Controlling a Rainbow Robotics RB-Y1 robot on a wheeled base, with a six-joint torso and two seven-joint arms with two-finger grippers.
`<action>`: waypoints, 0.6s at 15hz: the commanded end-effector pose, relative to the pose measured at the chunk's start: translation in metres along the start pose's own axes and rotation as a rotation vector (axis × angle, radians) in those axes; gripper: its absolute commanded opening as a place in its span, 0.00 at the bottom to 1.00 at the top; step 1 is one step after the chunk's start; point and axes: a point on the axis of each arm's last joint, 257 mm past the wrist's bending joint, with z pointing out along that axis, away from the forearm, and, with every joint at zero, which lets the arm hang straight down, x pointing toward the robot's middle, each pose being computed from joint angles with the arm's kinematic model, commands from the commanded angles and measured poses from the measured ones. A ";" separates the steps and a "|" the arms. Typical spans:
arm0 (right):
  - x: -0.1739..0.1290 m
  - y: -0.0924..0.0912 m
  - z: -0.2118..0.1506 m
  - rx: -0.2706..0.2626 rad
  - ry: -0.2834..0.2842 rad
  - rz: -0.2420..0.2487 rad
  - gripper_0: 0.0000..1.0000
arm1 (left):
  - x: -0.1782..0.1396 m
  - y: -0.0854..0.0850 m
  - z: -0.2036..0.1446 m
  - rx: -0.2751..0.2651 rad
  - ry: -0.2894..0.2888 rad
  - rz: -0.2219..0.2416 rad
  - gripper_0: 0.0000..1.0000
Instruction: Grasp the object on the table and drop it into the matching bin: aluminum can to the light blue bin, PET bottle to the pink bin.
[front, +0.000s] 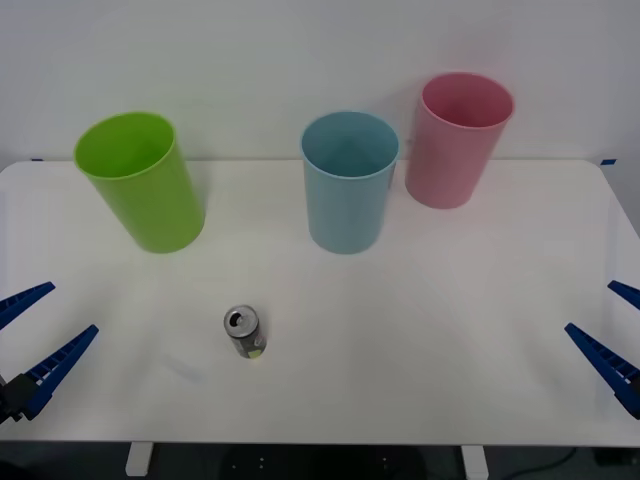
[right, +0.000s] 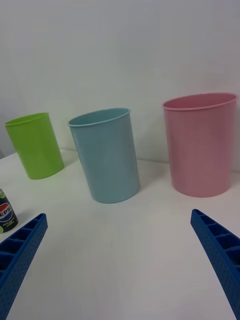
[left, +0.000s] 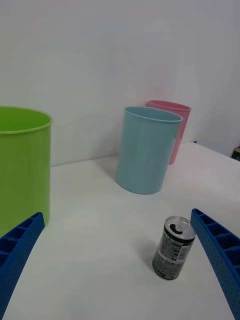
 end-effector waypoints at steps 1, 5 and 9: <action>0.000 0.000 0.000 0.000 0.000 0.000 1.00 | 0.006 0.000 0.000 -0.007 0.005 -0.009 1.00; 0.000 0.000 0.000 0.000 0.000 0.000 1.00 | 0.002 -0.002 0.004 0.002 -0.017 -0.015 1.00; 0.000 0.000 0.000 0.000 0.000 0.000 1.00 | 0.014 -0.004 0.002 0.001 0.025 0.003 1.00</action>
